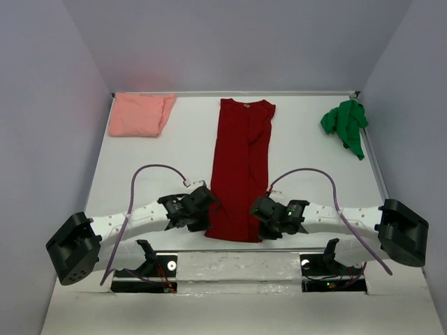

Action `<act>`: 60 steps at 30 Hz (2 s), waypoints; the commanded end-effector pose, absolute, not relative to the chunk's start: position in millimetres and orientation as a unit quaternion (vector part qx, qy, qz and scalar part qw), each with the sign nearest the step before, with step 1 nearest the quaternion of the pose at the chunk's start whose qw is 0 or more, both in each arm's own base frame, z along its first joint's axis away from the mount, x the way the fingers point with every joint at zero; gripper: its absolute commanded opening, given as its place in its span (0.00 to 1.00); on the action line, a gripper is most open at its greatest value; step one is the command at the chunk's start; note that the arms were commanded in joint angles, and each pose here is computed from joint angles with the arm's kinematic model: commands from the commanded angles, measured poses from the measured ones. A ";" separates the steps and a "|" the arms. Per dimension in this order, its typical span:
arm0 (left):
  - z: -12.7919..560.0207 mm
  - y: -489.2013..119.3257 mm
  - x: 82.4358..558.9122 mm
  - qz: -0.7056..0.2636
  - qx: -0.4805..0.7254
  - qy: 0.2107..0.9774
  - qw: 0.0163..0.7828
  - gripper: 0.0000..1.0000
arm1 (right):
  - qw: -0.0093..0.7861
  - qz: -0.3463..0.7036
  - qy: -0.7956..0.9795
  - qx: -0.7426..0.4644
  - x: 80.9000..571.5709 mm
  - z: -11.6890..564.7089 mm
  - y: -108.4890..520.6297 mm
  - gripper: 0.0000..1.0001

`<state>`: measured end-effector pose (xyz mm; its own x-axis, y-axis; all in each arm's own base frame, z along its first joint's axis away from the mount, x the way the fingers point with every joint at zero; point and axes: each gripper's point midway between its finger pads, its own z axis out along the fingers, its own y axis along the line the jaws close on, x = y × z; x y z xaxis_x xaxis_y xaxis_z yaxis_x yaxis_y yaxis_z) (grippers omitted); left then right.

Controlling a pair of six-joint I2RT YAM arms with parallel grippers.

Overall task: Fold and stack the t-shirts
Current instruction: Fold the tshirt

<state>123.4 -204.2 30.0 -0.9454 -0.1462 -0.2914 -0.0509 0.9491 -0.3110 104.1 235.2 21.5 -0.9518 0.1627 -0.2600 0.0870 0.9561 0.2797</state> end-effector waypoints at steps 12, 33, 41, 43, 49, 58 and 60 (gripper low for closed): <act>56.9 -217.6 81.9 -0.173 -0.060 0.970 0.161 0.00 | 0.181 0.082 0.975 0.096 64.9 52.8 222.1 0.00; 144.0 -234.5 144.7 -0.116 -0.033 0.943 0.310 0.00 | 0.305 0.030 0.950 0.064 127.9 117.3 204.0 0.00; 179.1 -225.9 221.2 -0.097 -0.027 0.926 0.364 0.00 | 0.339 0.024 0.940 0.023 227.6 148.9 203.2 0.00; 187.0 -219.5 246.2 -0.089 -0.041 0.921 0.378 0.00 | 0.343 0.022 0.939 -0.002 252.7 152.8 207.1 0.00; 192.4 -228.1 298.7 -0.091 -0.014 0.922 0.376 0.00 | 0.347 0.032 0.937 -0.025 318.7 159.2 206.8 0.00; 182.0 -248.3 342.7 -0.112 0.028 0.924 0.364 0.00 | 0.320 0.025 0.946 -0.041 350.7 138.4 211.8 0.00; 176.4 -248.4 347.7 -0.108 0.036 0.926 0.360 0.00 | 0.317 0.024 0.947 -0.036 352.9 135.8 209.5 0.00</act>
